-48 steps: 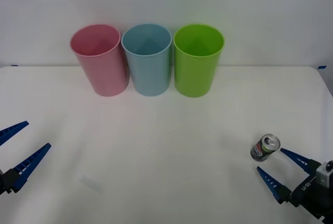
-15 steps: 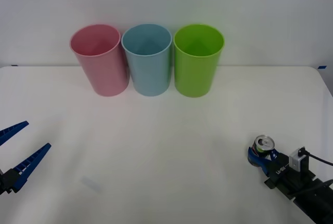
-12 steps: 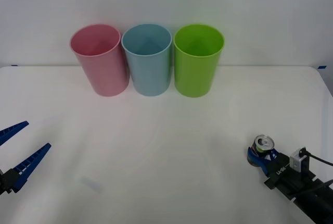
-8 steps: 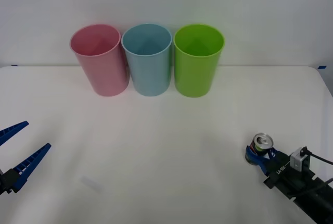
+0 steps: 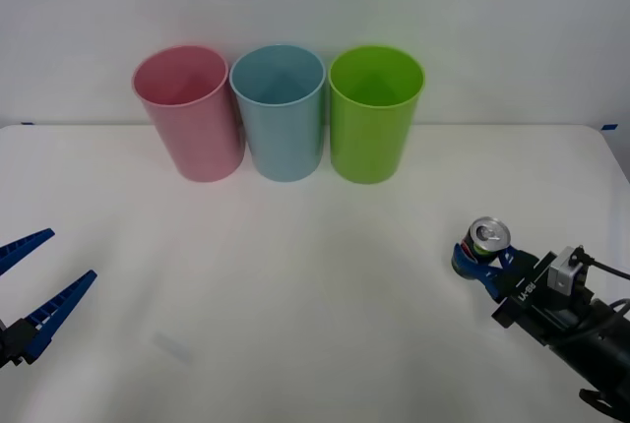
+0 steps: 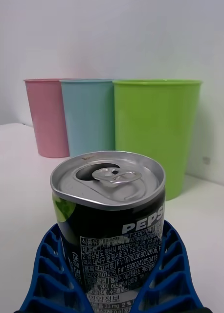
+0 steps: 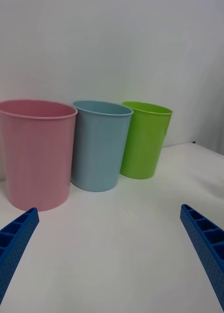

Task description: Grasp the object on the table and drop it into the matching bin: aluminum can to the light blue bin, PET bottle to the pink bin.

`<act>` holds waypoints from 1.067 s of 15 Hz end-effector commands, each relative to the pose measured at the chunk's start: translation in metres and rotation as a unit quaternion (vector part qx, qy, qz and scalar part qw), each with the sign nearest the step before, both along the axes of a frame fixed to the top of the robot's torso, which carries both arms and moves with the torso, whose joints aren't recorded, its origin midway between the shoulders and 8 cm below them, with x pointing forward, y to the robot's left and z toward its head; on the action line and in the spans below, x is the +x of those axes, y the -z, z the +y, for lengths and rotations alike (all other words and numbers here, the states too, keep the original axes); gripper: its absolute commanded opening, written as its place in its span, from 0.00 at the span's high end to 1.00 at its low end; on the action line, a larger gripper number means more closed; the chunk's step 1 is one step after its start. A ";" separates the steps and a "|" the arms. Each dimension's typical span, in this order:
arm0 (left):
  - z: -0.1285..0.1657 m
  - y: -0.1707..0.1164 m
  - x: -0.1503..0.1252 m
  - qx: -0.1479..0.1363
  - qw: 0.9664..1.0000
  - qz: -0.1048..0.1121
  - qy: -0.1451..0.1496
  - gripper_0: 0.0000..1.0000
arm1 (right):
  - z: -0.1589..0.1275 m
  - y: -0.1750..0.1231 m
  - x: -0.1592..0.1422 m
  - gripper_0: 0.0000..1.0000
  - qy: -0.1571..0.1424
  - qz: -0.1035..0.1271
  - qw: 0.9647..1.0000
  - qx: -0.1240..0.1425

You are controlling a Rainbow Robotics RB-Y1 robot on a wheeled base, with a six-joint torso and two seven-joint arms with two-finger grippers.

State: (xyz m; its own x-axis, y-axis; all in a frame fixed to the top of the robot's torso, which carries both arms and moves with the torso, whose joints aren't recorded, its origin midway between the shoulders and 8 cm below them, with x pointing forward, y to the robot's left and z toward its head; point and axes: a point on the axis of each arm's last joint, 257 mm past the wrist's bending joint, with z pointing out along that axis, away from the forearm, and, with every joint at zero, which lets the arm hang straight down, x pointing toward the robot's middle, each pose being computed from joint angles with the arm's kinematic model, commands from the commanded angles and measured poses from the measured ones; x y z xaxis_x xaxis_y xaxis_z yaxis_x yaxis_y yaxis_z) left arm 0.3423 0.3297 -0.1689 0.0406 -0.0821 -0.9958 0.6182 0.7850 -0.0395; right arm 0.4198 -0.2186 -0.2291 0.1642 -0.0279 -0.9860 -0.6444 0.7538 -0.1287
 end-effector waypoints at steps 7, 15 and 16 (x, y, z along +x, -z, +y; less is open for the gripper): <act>0.000 0.000 0.000 0.000 1.000 0.000 0.000 0.00 | 0.054 -0.088 0.011 1.00 -0.098 0.012 0.992 0.078; 0.000 0.000 0.000 0.000 1.000 0.000 0.000 0.00 | 0.114 -0.147 0.054 1.00 -0.132 -0.008 0.987 0.092; 0.000 0.000 0.000 0.000 1.000 0.000 0.000 0.00 | 0.122 -0.154 0.061 1.00 -0.129 -0.011 0.987 0.092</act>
State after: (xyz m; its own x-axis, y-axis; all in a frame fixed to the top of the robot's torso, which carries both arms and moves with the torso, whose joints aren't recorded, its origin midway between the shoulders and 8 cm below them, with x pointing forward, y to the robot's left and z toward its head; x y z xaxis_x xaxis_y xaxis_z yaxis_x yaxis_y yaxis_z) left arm 0.3422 0.3297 -0.1689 0.0406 -0.0821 -0.9958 0.6182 0.7851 -0.0395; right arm 0.4756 -0.1029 -0.0806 0.1593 0.1975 -0.9673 -0.8196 0.5726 -0.0181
